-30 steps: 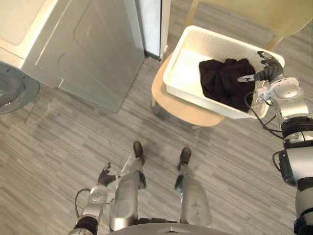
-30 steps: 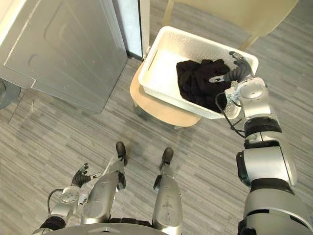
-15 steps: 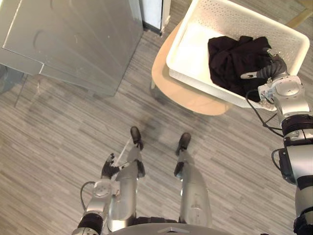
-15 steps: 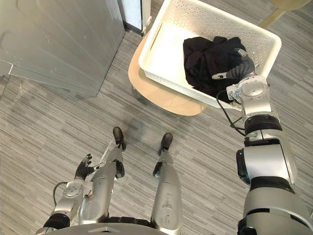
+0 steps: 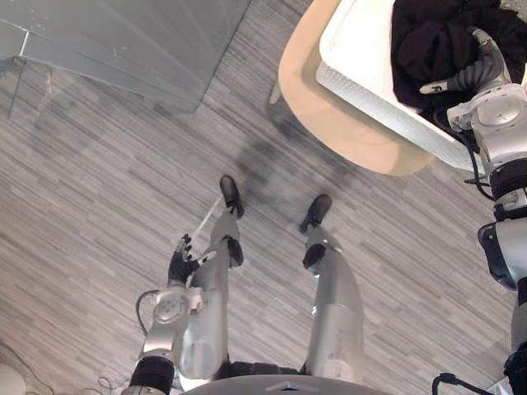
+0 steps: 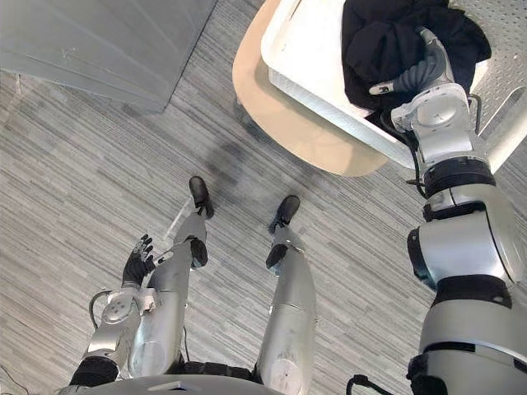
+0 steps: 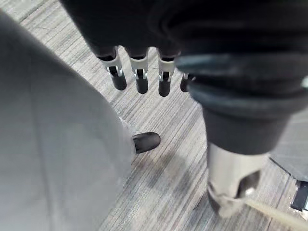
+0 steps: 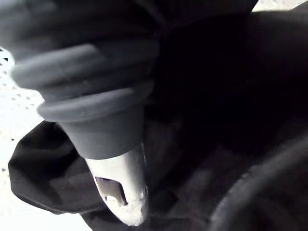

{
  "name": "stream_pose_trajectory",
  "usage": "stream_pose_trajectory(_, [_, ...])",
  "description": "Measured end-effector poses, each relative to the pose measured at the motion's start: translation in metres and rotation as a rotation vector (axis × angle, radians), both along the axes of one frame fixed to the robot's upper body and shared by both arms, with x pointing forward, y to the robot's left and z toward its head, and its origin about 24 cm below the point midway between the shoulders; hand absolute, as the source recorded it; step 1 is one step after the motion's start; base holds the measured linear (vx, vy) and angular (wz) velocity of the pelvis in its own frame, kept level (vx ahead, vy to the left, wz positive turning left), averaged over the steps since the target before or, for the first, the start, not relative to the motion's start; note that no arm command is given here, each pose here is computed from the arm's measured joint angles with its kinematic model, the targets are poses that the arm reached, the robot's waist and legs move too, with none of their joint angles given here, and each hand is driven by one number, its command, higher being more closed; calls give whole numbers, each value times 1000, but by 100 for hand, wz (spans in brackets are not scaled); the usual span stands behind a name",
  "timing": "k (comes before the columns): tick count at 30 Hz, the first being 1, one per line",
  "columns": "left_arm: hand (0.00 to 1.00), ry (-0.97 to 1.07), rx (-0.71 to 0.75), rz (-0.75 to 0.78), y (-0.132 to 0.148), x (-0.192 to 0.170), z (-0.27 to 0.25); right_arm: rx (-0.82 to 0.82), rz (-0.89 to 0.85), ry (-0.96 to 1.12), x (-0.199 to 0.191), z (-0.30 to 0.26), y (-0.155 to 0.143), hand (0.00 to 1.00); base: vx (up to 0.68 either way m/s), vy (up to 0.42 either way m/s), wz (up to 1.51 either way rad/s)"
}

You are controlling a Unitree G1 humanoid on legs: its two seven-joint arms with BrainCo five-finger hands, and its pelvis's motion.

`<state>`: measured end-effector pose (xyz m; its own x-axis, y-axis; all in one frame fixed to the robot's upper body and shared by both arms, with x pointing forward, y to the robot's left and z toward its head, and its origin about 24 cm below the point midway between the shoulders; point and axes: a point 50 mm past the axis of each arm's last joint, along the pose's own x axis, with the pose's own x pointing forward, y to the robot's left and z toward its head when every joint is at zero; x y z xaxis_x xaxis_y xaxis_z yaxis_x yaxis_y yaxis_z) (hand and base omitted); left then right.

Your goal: Pick up the laundry basket with both hands and put the clothes into the washing machine.

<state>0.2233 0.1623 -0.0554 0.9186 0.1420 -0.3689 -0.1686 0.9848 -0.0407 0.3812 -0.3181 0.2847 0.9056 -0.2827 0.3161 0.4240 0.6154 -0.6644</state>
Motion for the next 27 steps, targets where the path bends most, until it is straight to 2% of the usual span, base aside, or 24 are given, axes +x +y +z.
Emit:
stream_pose_trajectory(3, [0, 8, -65, 67, 9, -3, -3, 3, -19, 21, 0, -6, -4, 0, -47, -11, 14])
stream_pose_trajectory(4, [0, 15, -138, 126, 13, -6, -6, 12, -26, 34, -1, -11, -7, 100, -44, -19, 13])
stream_pose_trajectory(6, [0, 53, -302, 268, 18, -14, -18, 38, -29, 36, -1, -13, -9, 100, -46, -29, 14])
stream_pose_trajectory(12, [0, 84, -432, 374, 21, -22, -29, 17, -98, 183, 0, -44, -16, 100, -23, -47, 23])
stream_pose_trajectory(16, [0, 88, -597, 506, 25, -28, -36, 53, -89, 249, 2, -66, -11, 100, -7, -67, 13])
stream_pose_trajectory(21, [0, 110, -665, 583, 25, -32, -42, 264, -116, 150, -3, -66, -20, 100, 32, -59, 22])
stream_pose_trajectory(25, [0, 128, -648, 616, 29, -34, -44, 513, -45, -52, 0, -61, -3, 100, 7, -65, 7])
stream_pose_trajectory(27, [0, 126, -646, 617, 30, -33, -44, 620, -41, -122, -4, -64, -3, 100, 9, -61, 23])
